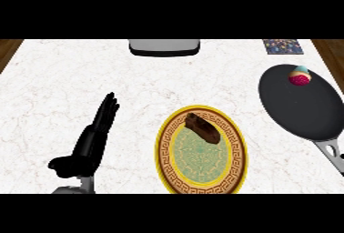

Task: Pick the cupcake from the plate and place it in the pan

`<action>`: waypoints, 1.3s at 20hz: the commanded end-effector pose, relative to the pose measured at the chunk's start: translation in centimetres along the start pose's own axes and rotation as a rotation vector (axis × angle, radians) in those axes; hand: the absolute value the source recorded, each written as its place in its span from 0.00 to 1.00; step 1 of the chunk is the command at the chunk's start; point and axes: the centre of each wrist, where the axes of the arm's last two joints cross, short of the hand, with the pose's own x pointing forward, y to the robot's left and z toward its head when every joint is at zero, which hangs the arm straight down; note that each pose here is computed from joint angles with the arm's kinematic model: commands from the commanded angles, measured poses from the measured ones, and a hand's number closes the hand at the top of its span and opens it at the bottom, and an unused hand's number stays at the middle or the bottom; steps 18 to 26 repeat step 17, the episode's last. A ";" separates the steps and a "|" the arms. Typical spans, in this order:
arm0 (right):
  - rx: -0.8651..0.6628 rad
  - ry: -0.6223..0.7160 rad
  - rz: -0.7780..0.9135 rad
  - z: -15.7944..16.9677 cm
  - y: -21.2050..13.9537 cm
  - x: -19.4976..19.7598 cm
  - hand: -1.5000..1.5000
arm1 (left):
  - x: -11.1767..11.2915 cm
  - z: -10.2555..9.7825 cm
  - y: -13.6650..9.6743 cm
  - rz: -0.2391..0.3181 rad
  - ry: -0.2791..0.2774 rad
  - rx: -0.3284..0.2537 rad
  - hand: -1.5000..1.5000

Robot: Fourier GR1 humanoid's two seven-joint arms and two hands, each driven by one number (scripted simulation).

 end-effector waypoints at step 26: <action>-0.046 -0.008 0.197 2.3 0.0 0.0 0.00 | 0.7 -1.4 -0.3 0.015 0.014 -0.017 0.50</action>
